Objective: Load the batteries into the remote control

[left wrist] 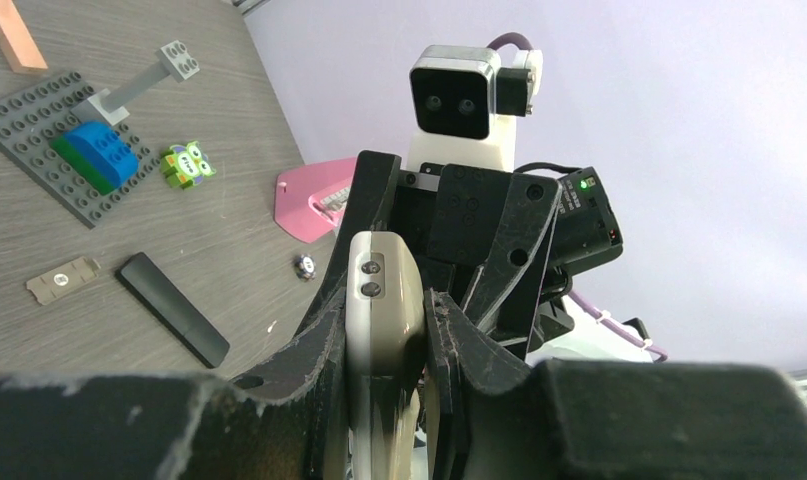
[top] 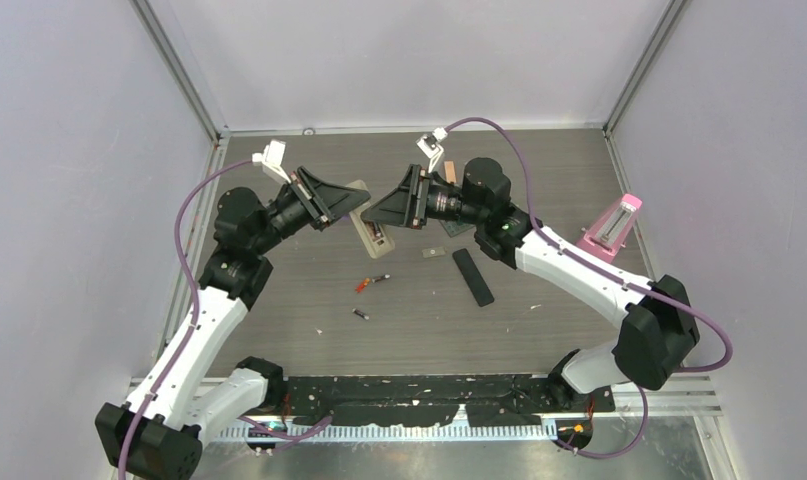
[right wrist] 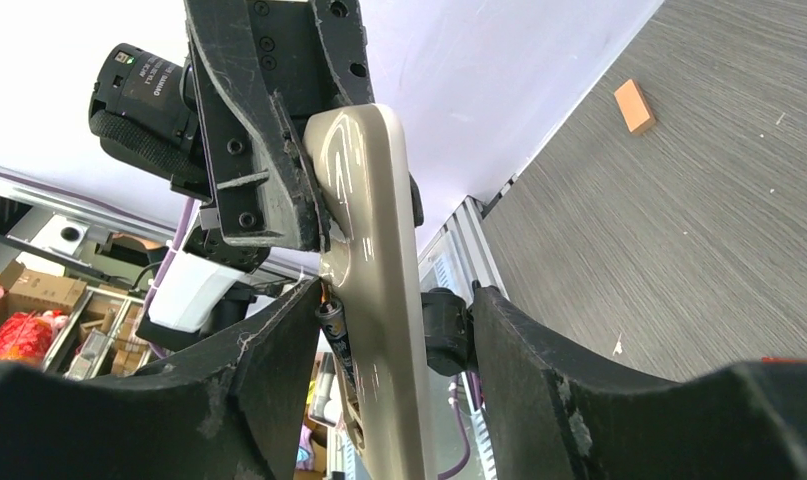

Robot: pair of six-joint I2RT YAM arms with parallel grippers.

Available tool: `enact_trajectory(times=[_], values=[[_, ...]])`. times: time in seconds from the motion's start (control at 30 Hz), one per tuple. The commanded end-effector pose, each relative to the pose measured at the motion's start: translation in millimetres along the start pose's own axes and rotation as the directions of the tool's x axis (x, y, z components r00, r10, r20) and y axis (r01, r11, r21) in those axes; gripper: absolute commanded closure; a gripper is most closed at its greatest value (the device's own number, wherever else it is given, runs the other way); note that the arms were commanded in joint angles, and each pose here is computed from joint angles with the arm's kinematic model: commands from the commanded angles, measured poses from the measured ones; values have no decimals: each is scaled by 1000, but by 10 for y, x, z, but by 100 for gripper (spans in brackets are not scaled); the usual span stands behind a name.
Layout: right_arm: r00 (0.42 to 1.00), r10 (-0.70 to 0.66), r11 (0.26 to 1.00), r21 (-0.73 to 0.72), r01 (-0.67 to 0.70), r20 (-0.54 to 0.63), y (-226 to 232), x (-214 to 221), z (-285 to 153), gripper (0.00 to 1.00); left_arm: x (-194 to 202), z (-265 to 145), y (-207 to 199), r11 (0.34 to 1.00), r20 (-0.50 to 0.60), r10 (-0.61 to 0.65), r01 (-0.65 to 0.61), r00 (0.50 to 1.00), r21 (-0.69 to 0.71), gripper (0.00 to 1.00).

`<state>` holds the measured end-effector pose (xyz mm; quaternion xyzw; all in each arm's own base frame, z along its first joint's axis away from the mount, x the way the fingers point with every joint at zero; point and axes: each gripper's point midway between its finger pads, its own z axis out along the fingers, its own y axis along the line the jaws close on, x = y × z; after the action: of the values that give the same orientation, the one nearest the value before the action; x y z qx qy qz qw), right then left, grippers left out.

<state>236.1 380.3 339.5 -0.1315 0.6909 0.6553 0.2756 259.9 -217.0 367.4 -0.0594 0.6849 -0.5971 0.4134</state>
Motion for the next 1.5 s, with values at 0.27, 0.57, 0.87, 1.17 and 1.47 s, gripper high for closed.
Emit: enact_trajectory(times=[0.27, 0.57, 0.87, 1.17, 1.47], values=[[999, -20, 998, -55, 18, -33, 66, 17, 47, 44, -318, -44, -515, 989, 89, 26, -38, 996, 141, 100], [997, -53, 997, -51, 51, -53, 61, 7, 68, 46, -344, -57, -524, 990, 86, 22, -34, 996, 140, 100], [994, -100, 994, -44, 98, -41, 135, -74, 71, 36, -262, -27, -435, 991, 41, 31, -36, 999, 128, 100], [994, -108, 993, -41, 107, -15, 193, -169, 87, 25, -200, -2, -315, 995, 10, 26, -27, 1000, 98, 100], [997, -73, 993, -93, 73, 5, 339, -250, 105, 15, -188, 21, -271, 996, -1, 28, -28, 1000, 87, 100]])
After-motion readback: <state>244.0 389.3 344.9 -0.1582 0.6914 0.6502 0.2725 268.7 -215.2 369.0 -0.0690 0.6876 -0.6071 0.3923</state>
